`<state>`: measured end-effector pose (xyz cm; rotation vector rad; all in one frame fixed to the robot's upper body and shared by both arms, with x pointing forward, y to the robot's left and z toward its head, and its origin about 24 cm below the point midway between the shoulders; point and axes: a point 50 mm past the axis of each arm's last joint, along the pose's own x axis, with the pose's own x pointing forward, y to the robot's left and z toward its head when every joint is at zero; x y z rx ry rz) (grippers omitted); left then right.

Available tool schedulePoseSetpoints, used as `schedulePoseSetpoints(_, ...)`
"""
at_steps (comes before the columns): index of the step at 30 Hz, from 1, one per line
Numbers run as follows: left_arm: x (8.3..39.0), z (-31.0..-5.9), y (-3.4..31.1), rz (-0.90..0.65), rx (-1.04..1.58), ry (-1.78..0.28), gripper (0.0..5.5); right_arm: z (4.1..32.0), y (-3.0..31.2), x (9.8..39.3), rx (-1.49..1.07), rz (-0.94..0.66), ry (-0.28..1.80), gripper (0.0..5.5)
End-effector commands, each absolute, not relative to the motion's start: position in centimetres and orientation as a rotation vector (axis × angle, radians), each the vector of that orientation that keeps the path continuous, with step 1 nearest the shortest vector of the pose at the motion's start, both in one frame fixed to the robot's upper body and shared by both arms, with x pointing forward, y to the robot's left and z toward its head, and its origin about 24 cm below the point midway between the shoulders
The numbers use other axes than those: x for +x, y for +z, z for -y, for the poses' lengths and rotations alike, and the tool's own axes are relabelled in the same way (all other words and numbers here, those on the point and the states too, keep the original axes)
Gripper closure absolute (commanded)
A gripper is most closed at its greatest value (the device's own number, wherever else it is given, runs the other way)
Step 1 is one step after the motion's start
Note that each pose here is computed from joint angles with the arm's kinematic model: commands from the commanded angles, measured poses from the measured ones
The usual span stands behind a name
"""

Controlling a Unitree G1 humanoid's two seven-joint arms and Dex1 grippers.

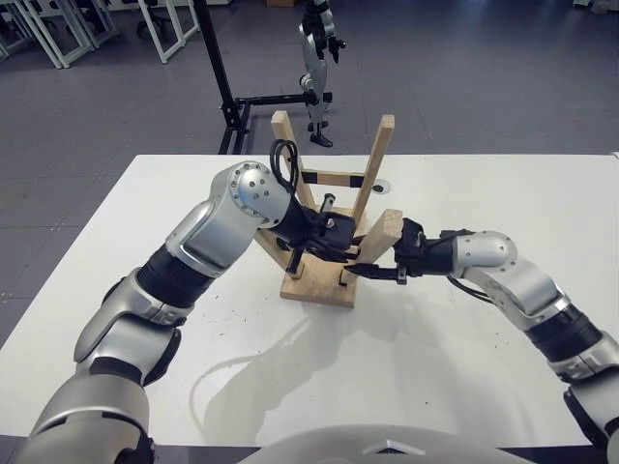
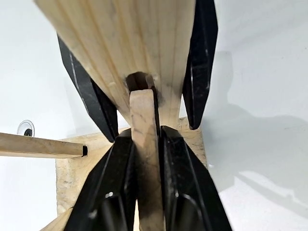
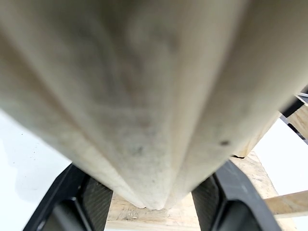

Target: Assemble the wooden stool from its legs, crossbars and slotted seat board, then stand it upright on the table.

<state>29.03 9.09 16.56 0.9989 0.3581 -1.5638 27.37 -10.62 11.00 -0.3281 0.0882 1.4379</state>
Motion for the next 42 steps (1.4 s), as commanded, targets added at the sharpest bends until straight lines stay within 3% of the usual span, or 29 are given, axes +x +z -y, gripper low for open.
schedulePoseSetpoints(1,28.7,-4.9,19.9,-0.137,0.890,-1.609,5.00,19.6,-6.8,19.0,-0.460,-1.360,1.344,3.47)
schedulePoseSetpoints(8,29.9,-6.4,25.2,0.012,0.816,-1.436,5.00,19.9,-4.2,21.0,-0.455,-1.237,1.342,3.47)
schedulePoseSetpoints(13,29.4,-8.3,28.8,0.017,0.771,-1.463,5.00,20.1,-4.1,20.7,-0.426,-1.217,1.328,3.47)
schedulePoseSetpoints(20,29.5,-8.5,28.5,-0.010,0.816,-1.460,3.64,19.4,-4.4,20.3,-0.403,-1.194,1.331,3.47)
schedulePoseSetpoints(23,29.5,-9.5,30.8,0.076,0.782,-1.404,3.19,19.2,-4.5,20.1,-0.399,-1.186,1.330,3.47)
schedulePoseSetpoints(26,29.8,-13.0,35.8,0.333,0.489,-1.099,2.56,19.0,-4.3,20.2,-0.392,-1.168,1.336,3.47)
schedulePoseSetpoints(29,29.4,-20.3,37.2,0.400,0.119,-0.691,1.87,19.1,-4.0,19.7,-0.373,-1.153,1.338,3.47)
schedulePoseSetpoints(31,29.0,-25.9,34.7,0.322,-0.024,-0.385,1.55,19.3,-3.7,19.3,-0.355,-1.137,1.332,3.47)
schedulePoseSetpoints(32,29.1,-28.0,31.6,0.208,-0.036,-0.266,1.47,19.3,-3.5,19.2,-0.346,-1.123,1.328,3.47)
schedulePoseSetpoints(37,29.2,-31.2,16.5,-0.229,-0.080,-0.004,1.47,19.0,-2.0,19.9,-0.342,-1.053,1.314,3.47)
schedulePoseSetpoints(39,29.3,-32.1,13.1,-0.301,-0.073,0.129,1.47,18.9,-1.7,20.1,-0.346,-1.041,1.316,3.47)
schedulePoseSetpoints(40,29.6,-31.2,11.9,-0.322,-0.080,0.128,1.47,18.9,-1.6,20.1,-0.348,-1.038,1.317,3.47)
schedulePoseSetpoints(42,30.6,-23.0,10.3,-0.342,-0.098,-0.135,1.47,18.9,-1.6,20.0,-0.348,-1.035,1.315,3.47)
